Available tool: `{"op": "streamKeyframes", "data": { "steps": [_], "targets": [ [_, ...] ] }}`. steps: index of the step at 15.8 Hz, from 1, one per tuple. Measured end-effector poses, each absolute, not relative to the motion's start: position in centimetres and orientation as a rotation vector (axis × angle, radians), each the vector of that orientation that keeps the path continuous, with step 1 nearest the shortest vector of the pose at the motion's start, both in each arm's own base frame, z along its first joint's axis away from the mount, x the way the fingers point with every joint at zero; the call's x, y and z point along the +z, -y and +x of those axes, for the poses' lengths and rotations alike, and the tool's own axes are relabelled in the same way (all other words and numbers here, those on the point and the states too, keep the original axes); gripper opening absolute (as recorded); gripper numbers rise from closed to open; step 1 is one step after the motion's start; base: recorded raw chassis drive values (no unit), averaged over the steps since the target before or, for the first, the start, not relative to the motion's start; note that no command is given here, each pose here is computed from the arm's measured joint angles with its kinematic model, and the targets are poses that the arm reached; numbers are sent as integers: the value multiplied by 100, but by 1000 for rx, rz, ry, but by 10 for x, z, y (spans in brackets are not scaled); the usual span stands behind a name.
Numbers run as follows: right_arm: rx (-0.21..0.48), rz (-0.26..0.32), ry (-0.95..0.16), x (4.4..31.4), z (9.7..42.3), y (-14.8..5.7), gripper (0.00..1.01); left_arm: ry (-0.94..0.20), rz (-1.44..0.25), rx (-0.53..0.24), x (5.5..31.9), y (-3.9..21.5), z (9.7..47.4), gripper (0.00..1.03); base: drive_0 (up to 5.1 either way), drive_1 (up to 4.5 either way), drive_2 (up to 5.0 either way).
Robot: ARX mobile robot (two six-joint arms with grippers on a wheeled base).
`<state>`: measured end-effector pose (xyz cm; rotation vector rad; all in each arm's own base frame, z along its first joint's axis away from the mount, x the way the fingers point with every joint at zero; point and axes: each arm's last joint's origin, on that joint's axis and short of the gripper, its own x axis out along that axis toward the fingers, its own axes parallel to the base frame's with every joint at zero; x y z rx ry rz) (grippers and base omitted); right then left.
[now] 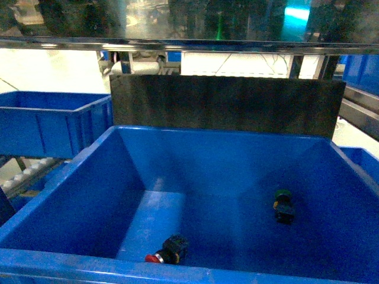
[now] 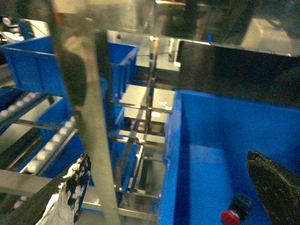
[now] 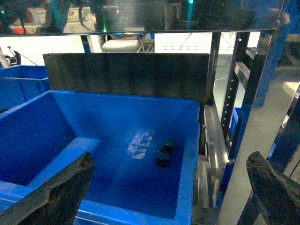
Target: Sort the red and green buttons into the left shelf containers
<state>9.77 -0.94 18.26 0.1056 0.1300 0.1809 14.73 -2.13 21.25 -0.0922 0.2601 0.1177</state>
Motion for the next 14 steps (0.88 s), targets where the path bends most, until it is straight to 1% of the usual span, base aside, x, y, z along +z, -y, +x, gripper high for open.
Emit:
{"op": "streamKeyframes", "data": {
  "steps": [1, 2, 3, 4, 5, 6, 7, 9, 10, 11, 12, 13, 14],
  "targets": [
    [181, 106, -130, 183, 98, 9, 98, -251, -107, 134, 213, 20, 147, 98, 0, 0, 0],
    [181, 106, -130, 183, 98, 9, 98, -256, -108, 126, 213, 21, 147, 98, 0, 0, 0],
    [130, 66, -66, 184, 99, 8, 93, -241, -109, 110, 213, 22, 148, 97, 0, 0, 0],
    [104, 25, 9, 183, 97, -2, 78, -104, -98, 41, 206, 18, 146, 85, 0, 0, 0],
    [56, 15, 12, 183, 97, -2, 67, -44, -65, 13, 198, 16, 141, 75, 0, 0, 0],
    [14, 14, 5, 180, 97, -1, 60, -21, -51, 12, 196, 14, 139, 67, 0, 0, 0],
    [-2, 8, -4, 177, 98, 0, 47, 4, -36, 4, 199, 13, 137, 55, 0, 0, 0],
    [2, 7, -1, 176, 98, 0, 24, -6, -18, -17, 190, 7, 131, 31, 0, 0, 0],
    [2, 7, 9, 174, 97, 0, 14, -10, -17, 3, 187, 1, 129, 22, 0, 0, 0],
    [2, 7, 2, 166, 97, 0, 3, -11, -18, 24, 185, -1, 127, 11, 0, 0, 0],
    [3, 3, -16, 165, 98, 0, 2, -6, -17, 15, 184, -1, 126, 4, 0, 0, 0],
    [2, 2, 0, 167, 97, 0, 2, -1, -17, -6, 183, 1, 124, 2, 0, 0, 0],
    [2, 2, 10, 167, 97, 0, 2, -1, -15, -4, 181, 0, 122, 2, 0, 0, 0]
  ]
}}
